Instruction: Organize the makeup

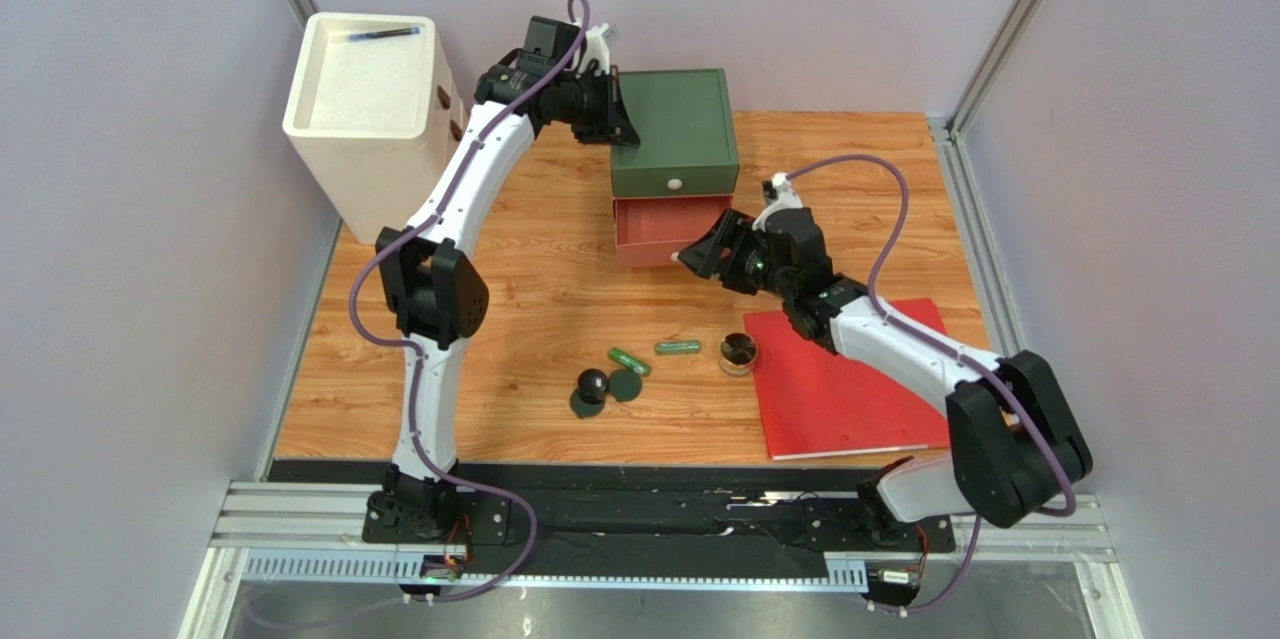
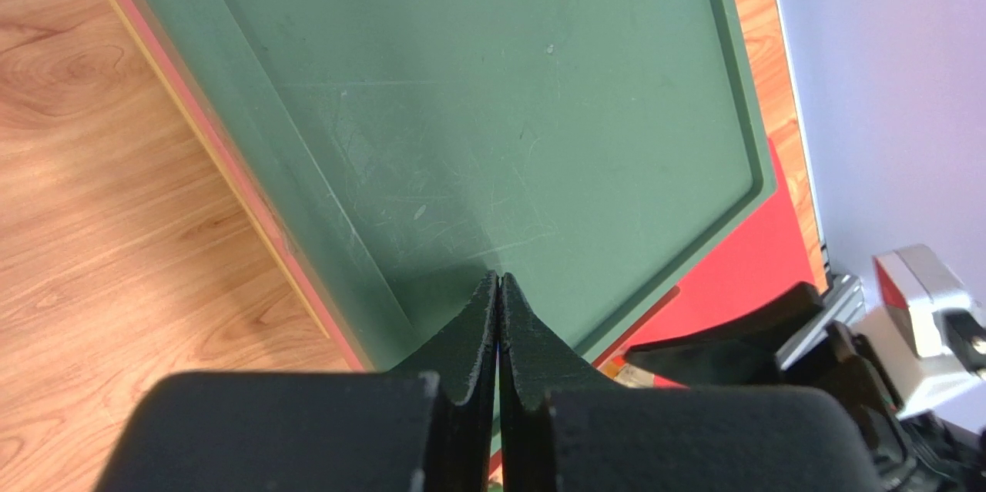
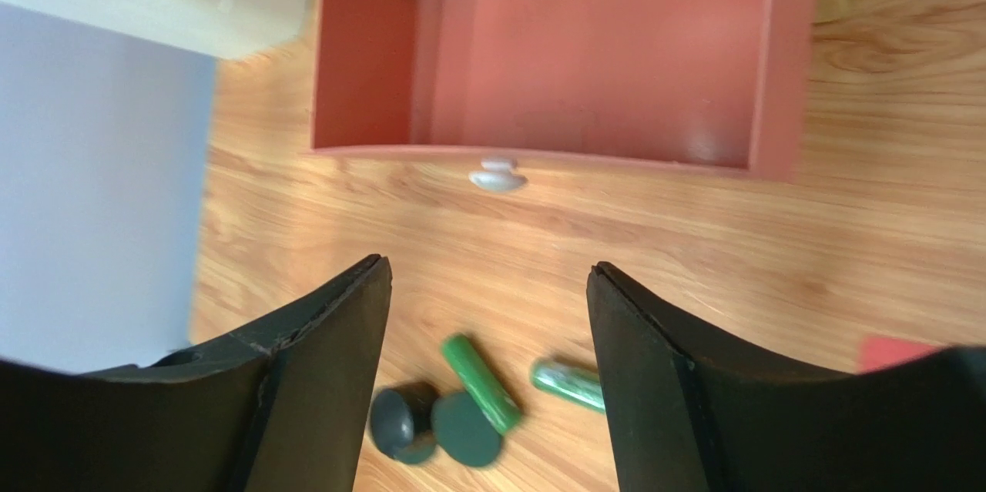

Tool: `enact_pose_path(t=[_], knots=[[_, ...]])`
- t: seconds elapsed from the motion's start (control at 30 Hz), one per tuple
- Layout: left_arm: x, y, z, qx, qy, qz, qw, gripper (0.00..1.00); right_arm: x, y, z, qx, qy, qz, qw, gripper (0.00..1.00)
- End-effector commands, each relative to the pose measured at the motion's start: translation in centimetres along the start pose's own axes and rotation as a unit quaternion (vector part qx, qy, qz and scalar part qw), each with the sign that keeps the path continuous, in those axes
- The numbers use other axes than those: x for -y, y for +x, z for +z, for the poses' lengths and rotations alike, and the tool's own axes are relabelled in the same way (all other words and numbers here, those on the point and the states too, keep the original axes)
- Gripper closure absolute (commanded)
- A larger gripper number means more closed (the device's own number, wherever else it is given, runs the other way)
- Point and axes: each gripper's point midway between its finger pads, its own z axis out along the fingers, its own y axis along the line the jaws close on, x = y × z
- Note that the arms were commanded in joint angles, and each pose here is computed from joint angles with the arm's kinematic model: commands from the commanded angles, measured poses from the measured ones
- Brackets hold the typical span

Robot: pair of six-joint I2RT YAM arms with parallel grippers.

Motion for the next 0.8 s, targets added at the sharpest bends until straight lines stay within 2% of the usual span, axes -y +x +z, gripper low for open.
enact_pose_path(t=[0.0,0.13,0.37,0.77], knots=[[-3.7,5.4,1.6,-0.093,-0.057,-0.025,0.994,1.0,3.7,2.2,-3.1,-0.084,0.1,-0.149,0.98,0.32],[-3.8,5.6,1.7,-0.096,-0.057,-0.028,0.993,1.0,6.4,4.7,-5.0,-0.138,0.152,-0.18,0.962,0.31],[-3.8,5.8,1.9,-0.098,-0.056,-0.029,0.993,1.0,9.5,7.8,-6.3,-0.177,0.206,-0.197,0.942,0.29],[-4.0,5.9,1.8,-0.099,-0.058,-0.028,0.993,1.0,12.7,10.8,-6.3,-0.21,0.24,-0.187,0.929,0.3]])
